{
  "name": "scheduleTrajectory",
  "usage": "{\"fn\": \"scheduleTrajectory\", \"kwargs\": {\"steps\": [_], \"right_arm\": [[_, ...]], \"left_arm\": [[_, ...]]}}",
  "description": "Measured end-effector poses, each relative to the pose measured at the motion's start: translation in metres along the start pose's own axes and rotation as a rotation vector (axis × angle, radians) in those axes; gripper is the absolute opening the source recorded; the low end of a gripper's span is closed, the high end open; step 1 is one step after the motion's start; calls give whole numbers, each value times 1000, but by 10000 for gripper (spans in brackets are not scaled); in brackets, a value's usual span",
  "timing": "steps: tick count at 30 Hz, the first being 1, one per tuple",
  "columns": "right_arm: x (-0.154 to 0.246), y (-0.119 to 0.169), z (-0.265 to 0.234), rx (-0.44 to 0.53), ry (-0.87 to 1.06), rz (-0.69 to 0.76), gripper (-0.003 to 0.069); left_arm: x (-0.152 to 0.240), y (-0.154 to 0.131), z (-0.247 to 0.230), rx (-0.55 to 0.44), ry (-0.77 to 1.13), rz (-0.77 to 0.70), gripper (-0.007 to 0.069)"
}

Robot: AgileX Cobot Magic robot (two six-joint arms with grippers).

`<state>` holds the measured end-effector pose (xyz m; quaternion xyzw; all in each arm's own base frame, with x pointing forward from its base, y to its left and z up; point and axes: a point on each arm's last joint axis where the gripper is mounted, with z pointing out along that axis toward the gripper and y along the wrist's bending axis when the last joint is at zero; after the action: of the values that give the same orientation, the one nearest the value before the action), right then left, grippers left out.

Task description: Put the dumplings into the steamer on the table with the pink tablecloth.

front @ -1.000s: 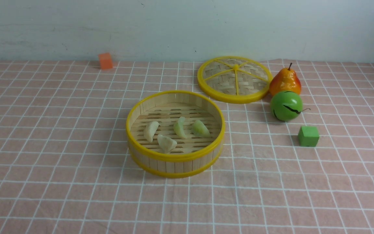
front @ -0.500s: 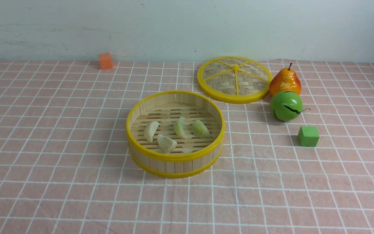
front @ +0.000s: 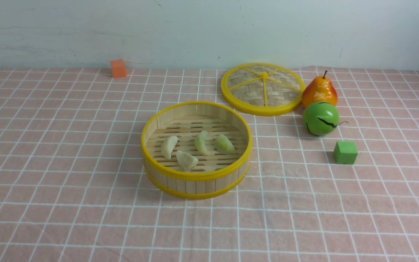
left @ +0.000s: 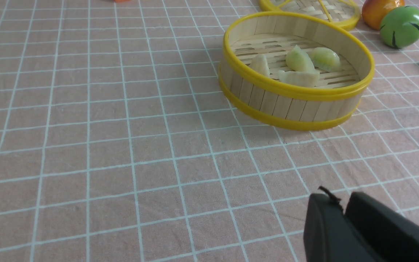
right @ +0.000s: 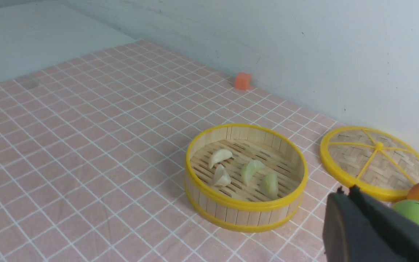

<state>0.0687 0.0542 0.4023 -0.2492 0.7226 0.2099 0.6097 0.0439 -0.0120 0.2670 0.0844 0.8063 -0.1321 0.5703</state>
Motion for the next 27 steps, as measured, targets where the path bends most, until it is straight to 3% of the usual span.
{"fn": "scheduleTrajectory", "kwargs": {"steps": [5, 8, 12, 19, 23, 27], "right_arm": [[20, -2, -1, 34, 3, 39, -21], [58, -9, 6, 105, 16, 36, -21], [101, -18, 4, 239, -26, 62, -21], [179, -33, -13, 643, -84, 91, -21], [208, -36, -13, 743, -30, 172, -21], [228, -38, -10, 762, 28, 229, -21]], "left_arm": [[0, 0, 0, 0, 1, 0, 83], [0, 0, 0, 0, 1, 0, 90], [0, 0, 0, -1, 3, 0, 92], [0, 0, 0, -1, 3, 0, 94], [0, 0, 0, -1, 5, 0, 97], [1, 0, 0, -3, 11, 0, 102]]}}
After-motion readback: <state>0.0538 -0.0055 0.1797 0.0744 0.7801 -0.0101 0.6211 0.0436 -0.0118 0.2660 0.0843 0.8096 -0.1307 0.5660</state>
